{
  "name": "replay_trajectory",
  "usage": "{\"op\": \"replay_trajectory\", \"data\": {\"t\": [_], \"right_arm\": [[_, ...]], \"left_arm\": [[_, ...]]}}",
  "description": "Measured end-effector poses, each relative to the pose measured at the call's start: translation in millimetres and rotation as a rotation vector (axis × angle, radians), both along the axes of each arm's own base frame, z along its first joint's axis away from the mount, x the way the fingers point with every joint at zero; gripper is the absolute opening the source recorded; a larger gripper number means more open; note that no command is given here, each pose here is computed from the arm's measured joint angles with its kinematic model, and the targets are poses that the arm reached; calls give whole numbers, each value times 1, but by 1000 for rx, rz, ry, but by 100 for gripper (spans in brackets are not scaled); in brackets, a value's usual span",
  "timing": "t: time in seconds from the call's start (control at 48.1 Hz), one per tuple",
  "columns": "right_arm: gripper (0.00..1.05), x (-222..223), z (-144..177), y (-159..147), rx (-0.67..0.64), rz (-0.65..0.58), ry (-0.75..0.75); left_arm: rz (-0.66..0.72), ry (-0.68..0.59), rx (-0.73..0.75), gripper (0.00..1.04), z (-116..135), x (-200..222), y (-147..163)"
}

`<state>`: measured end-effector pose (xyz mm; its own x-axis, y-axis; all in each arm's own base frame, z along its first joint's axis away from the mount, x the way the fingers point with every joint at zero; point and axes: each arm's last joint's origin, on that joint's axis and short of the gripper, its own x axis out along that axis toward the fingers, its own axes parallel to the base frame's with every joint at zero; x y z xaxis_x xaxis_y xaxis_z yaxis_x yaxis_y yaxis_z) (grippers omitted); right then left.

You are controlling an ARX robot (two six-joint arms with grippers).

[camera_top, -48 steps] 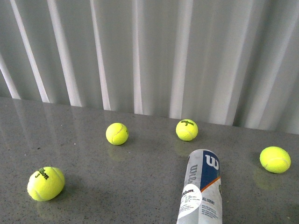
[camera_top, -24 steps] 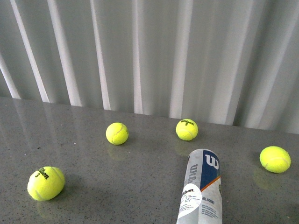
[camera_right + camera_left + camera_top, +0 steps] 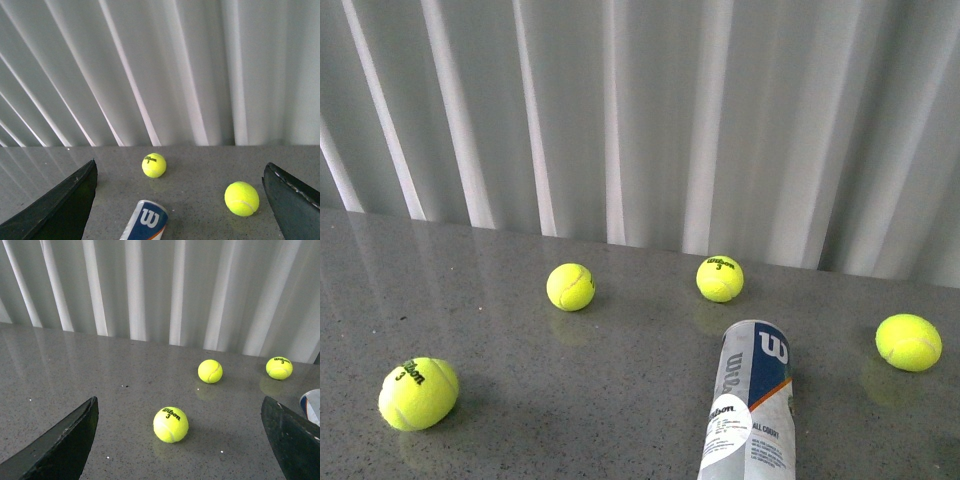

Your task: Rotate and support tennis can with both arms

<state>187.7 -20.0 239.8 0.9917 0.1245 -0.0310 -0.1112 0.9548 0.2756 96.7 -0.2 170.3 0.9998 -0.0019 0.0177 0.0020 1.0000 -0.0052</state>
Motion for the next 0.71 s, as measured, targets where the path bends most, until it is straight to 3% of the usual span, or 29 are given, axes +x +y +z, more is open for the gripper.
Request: {"op": "replay_trajectory", "data": {"t": [0.146,0.291,0.52,0.707], "right_arm": [[98,121,3,4,9,-3,403],[98,183,-17,30,-21,75,682],[98,204,-69,77,-125,141,914],[98,196,-99,106,-113,199,984]], "left_arm": [[0,0,0,98,0,0,0],[0,0,0,98,0,0,0],[0,0,0,98,0,0,0],[0,0,0,98,0,0,0]]}}
